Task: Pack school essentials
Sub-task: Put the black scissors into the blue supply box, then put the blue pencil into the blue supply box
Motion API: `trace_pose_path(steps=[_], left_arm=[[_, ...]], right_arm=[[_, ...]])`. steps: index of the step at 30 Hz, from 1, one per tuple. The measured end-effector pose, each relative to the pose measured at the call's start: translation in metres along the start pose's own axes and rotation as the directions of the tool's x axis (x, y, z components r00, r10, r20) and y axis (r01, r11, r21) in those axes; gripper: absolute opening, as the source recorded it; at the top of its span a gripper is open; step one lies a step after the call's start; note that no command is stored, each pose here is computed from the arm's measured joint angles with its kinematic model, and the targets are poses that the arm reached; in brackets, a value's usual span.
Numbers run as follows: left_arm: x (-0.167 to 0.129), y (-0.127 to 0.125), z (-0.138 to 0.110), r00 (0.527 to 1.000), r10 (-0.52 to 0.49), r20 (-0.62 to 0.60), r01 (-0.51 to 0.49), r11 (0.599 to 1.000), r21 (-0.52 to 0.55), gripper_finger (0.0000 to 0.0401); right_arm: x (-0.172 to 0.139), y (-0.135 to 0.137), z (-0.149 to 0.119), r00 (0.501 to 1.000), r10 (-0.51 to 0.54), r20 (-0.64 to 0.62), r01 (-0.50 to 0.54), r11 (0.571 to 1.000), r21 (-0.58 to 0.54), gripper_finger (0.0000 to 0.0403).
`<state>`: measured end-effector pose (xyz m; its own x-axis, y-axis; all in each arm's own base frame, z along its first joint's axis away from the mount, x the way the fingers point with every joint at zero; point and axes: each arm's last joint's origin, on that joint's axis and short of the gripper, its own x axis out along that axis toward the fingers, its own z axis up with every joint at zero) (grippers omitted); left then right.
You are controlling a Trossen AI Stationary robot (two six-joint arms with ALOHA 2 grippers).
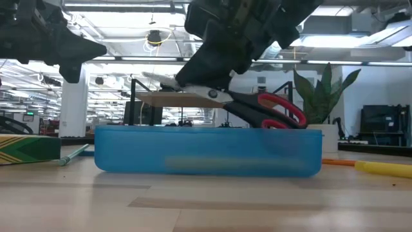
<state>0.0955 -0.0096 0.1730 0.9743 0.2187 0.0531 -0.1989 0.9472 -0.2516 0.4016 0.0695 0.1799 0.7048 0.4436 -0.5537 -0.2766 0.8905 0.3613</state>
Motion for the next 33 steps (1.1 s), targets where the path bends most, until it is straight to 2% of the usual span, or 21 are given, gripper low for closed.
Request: trace_pose_path(steps=[6, 12, 17, 22, 28, 33], left_arm=[[0.000, 0.000, 0.000, 1.000, 0.000, 0.000, 0.000, 1.000, 0.000, 0.0004], [0.000, 0.000, 0.000, 1.000, 0.000, 0.000, 0.000, 1.000, 0.000, 0.0004], [0.000, 0.000, 0.000, 1.000, 0.000, 0.000, 0.000, 1.000, 0.000, 0.0004], [0.000, 0.000, 0.000, 1.000, 0.000, 0.000, 0.000, 1.000, 0.000, 0.0004], [0.000, 0.000, 0.000, 1.000, 0.000, 0.000, 0.000, 1.000, 0.000, 0.0004], [0.000, 0.000, 0.000, 1.000, 0.000, 0.000, 0.000, 1.000, 0.000, 0.0004]], right_arm=[[-0.002, -0.005, 0.004, 0.999, -0.010, 0.034, 0.011, 1.000, -0.007, 0.0101], [-0.010, -0.006, 0.008, 0.999, -0.022, 0.040, 0.023, 0.999, -0.033, 0.0117], [-0.034, 0.008, 0.023, 0.997, -0.013, 0.079, 0.020, 0.995, -0.095, 0.0114], [-0.058, 0.036, 0.028, 0.996, -0.044, 0.080, 0.058, 0.983, -0.174, 0.0103], [-0.083, 0.055, -0.003, 0.985, -0.133, 0.105, 0.152, 0.969, -0.197, 0.0095], [-0.102, 0.054, -0.035, 0.961, -0.141, 0.237, 0.180, 0.972, -0.151, 0.0093]])
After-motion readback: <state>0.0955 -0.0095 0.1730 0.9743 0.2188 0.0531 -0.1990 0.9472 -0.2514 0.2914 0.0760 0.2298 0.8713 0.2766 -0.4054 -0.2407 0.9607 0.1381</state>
